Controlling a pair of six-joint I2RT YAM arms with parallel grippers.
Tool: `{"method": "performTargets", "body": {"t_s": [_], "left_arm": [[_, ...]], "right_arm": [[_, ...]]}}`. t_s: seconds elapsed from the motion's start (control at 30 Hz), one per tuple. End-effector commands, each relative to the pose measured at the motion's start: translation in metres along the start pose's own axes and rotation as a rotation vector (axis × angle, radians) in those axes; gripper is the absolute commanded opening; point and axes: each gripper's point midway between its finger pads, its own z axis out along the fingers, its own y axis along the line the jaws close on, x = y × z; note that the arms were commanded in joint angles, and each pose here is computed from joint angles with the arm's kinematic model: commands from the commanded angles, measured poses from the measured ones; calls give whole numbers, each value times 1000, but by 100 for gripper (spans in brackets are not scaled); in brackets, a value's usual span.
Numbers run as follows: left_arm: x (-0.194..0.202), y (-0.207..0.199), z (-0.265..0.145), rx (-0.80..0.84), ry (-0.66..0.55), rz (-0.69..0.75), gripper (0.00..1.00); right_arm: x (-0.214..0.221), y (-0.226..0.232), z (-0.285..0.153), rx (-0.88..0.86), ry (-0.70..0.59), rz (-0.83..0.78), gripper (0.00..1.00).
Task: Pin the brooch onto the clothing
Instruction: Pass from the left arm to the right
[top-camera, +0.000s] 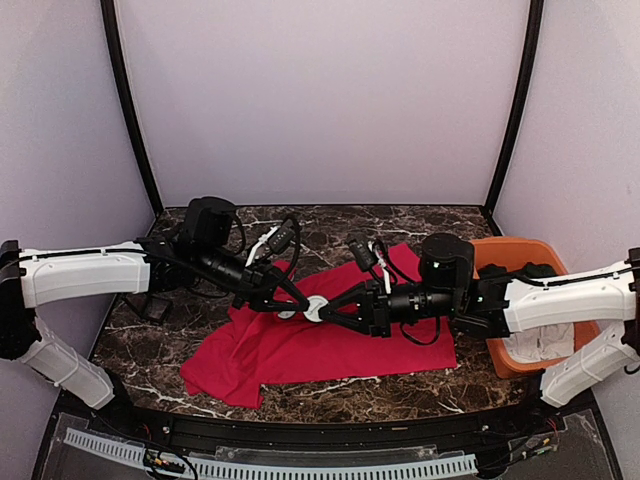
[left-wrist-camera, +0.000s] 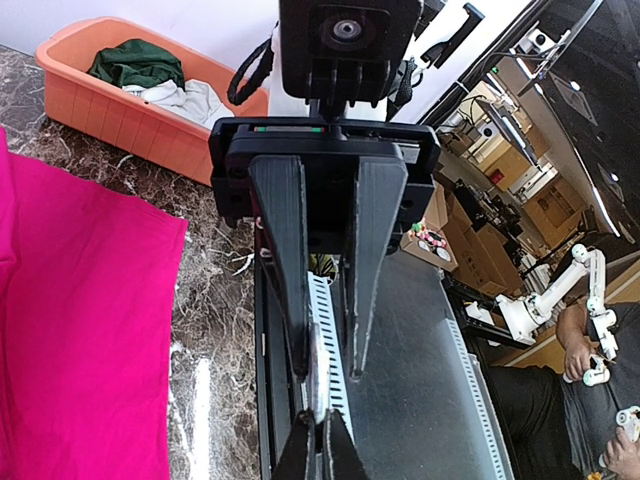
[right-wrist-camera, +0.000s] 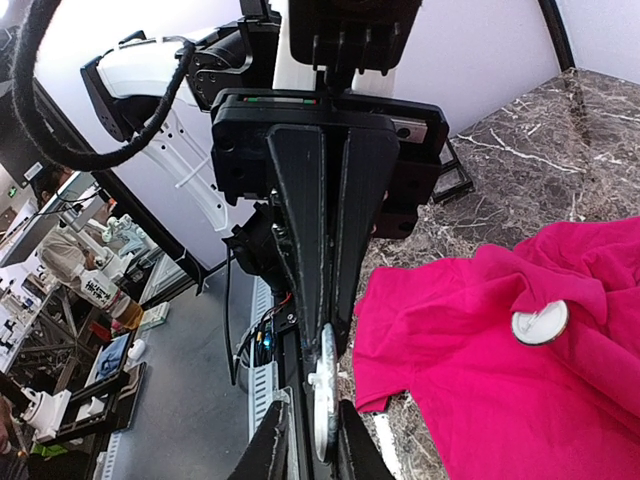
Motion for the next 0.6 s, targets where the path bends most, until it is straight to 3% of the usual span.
{"method": "performTargets", "body": {"t_s": [0.0, 0.23, 0.4, 0.57], "left_arm": [[-9, -9, -4, 2, -14, 37, 1], [-9, -10, -4, 8, -13, 38, 1], [-9, -10, -3, 14, -10, 37, 1], [-8, -9, -4, 9, -8, 34, 1]], "right_arm": [[-3, 0, 3, -14, -1, -7, 15], [-3, -1, 1, -9, -9, -15, 11], [-9, -4, -3, 1, -27, -1, 17], [-11, -3, -5, -13, -34, -1, 16]]}}
